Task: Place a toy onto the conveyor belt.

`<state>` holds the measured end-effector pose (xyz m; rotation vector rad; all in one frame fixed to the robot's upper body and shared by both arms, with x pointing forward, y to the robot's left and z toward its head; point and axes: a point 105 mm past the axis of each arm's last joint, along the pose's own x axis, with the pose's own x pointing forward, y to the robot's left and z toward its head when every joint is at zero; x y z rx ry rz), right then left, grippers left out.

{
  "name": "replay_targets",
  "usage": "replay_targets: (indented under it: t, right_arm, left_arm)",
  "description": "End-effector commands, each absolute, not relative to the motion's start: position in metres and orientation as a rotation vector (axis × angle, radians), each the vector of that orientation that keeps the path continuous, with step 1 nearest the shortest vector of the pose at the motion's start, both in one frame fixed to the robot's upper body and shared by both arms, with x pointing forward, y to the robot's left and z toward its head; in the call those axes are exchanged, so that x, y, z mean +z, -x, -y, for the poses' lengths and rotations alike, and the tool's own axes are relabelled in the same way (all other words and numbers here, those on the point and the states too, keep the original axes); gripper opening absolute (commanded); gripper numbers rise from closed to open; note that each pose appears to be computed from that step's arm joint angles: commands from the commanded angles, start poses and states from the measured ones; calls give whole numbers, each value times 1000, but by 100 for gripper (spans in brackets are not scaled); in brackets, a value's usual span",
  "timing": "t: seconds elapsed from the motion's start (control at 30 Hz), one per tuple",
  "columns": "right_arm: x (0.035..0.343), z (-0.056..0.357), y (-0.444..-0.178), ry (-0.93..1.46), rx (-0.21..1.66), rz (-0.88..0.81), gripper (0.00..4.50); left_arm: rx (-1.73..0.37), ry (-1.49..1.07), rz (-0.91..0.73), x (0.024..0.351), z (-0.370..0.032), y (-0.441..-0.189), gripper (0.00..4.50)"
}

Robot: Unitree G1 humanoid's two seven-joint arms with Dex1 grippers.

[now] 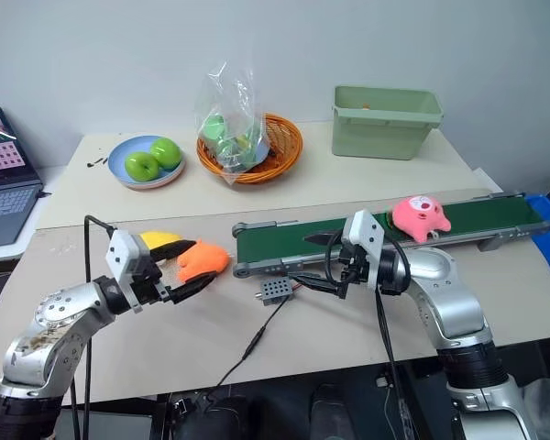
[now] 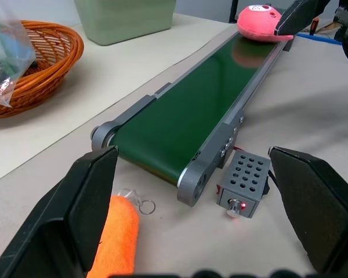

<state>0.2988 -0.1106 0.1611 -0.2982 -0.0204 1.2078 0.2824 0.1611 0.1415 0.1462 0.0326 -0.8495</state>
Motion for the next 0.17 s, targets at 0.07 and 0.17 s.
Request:
replay_targets:
  t: [0.07,0.17]
  right_arm:
    - [174,109,-298,319,1211,78,450]
    - [175,109,-298,320,1210,77,450]
  left_arm:
    - [-873,-167,26,155,-155,-281,443]
    - [-876,-166,36,156,-154,-281,443]
